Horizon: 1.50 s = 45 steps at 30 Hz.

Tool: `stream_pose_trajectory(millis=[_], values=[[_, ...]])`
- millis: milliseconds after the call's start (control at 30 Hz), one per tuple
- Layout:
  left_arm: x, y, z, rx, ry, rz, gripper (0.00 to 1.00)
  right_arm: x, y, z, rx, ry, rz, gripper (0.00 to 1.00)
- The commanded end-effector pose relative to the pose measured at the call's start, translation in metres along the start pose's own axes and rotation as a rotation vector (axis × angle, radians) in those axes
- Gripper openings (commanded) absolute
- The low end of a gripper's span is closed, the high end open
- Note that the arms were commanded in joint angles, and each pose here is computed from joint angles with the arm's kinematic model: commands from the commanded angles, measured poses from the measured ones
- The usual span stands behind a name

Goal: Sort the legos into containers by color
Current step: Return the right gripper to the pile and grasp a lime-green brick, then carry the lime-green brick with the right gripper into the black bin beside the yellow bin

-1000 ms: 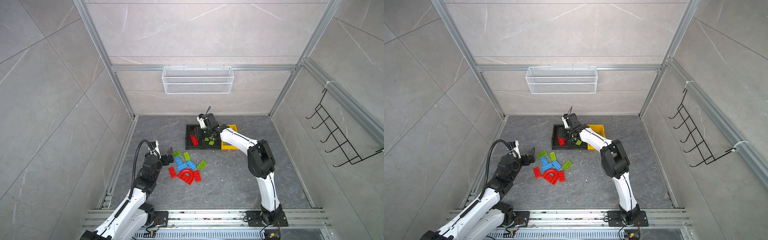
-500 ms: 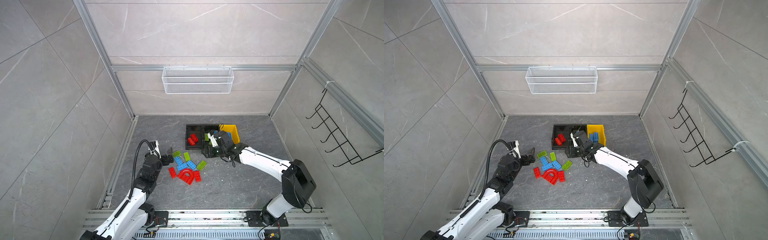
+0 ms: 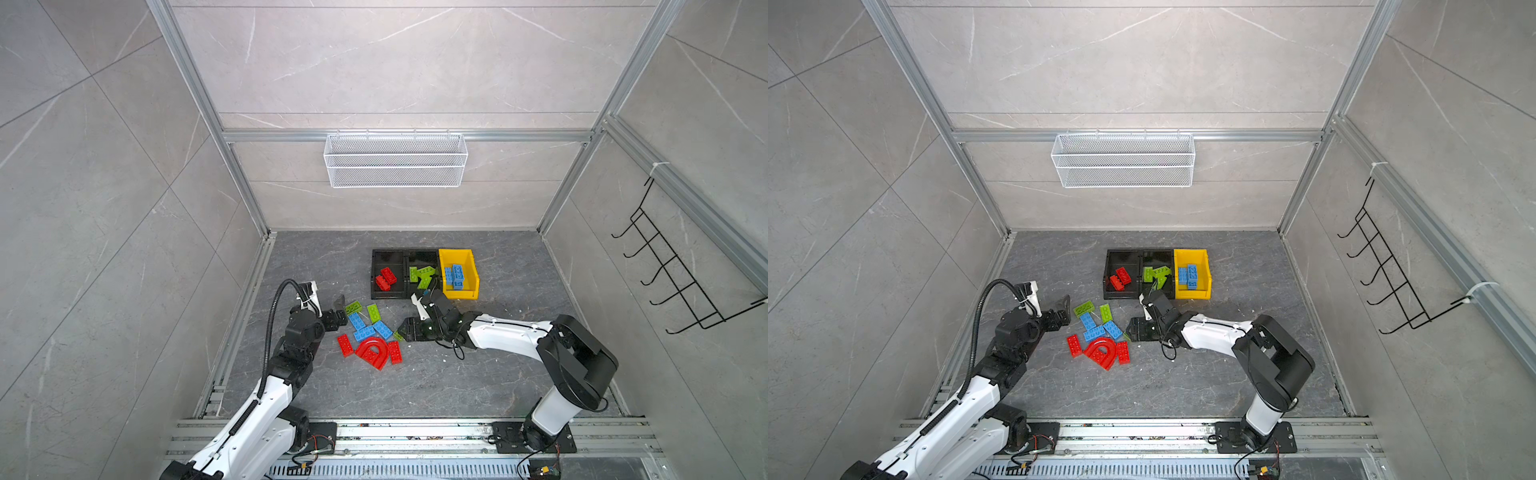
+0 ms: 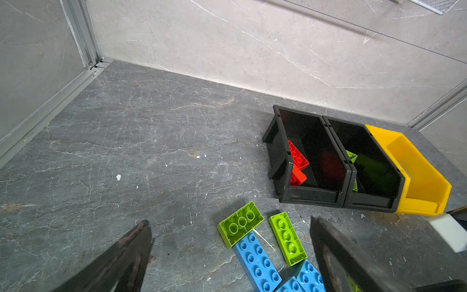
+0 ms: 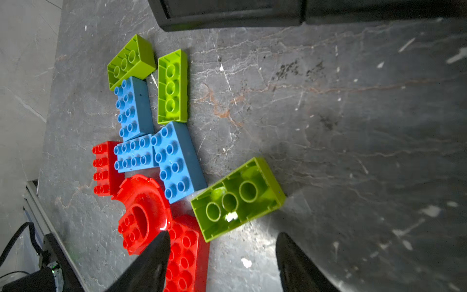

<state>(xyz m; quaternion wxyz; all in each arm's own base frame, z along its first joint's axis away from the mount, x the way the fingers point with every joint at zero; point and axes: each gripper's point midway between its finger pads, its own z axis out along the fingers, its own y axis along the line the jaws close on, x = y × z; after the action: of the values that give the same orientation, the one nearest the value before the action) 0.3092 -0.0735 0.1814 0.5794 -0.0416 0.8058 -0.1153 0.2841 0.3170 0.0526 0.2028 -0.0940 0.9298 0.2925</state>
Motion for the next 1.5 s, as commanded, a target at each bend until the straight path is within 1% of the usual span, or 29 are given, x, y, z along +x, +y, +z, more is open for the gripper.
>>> stream_pose_trajectory(millis=[0, 367, 467, 667, 800, 1133, 1233, 1300, 1367, 1467], values=[[-0.015, -0.003, -0.001, 0.012, -0.043, -0.006, 1.0, -0.007, 0.005, 0.011, -0.02, -0.008, 0.013, 0.69], [-0.015, -0.003, -0.002, 0.009, -0.047, -0.004, 1.0, -0.017, 0.005, 0.028, 0.015, 0.015, -0.02, 0.69], [-0.017, -0.003, -0.003, 0.009, -0.049, -0.003, 1.0, -0.022, -0.001, 0.032, 0.064, 0.027, -0.038, 0.68], [-0.018, -0.002, -0.004, 0.004, -0.054, -0.001, 1.0, -0.018, -0.02, 0.033, 0.209, 0.087, -0.103, 0.6], [-0.017, -0.003, -0.004, 0.008, -0.052, -0.004, 1.0, -0.017, -0.021, 0.032, 0.273, 0.114, -0.166, 0.6], [-0.017, -0.002, -0.003, 0.007, -0.05, -0.004, 1.0, -0.015, -0.009, 0.046, 0.251, 0.145, -0.201, 0.59], [-0.017, -0.003, -0.004, 0.008, -0.052, -0.004, 1.0, -0.014, -0.01, 0.049, 0.273, 0.159, -0.215, 0.58], [-0.017, -0.002, -0.003, 0.005, -0.051, -0.004, 1.0, -0.012, -0.013, 0.05, 0.29, 0.167, -0.218, 0.55], [-0.017, -0.003, -0.004, 0.008, -0.052, -0.004, 1.0, -0.012, -0.016, 0.048, 0.308, 0.168, -0.223, 0.49], [-0.018, -0.003, -0.004, 0.009, -0.054, -0.005, 1.0, -0.012, -0.024, 0.04, 0.359, 0.169, -0.236, 0.44]])
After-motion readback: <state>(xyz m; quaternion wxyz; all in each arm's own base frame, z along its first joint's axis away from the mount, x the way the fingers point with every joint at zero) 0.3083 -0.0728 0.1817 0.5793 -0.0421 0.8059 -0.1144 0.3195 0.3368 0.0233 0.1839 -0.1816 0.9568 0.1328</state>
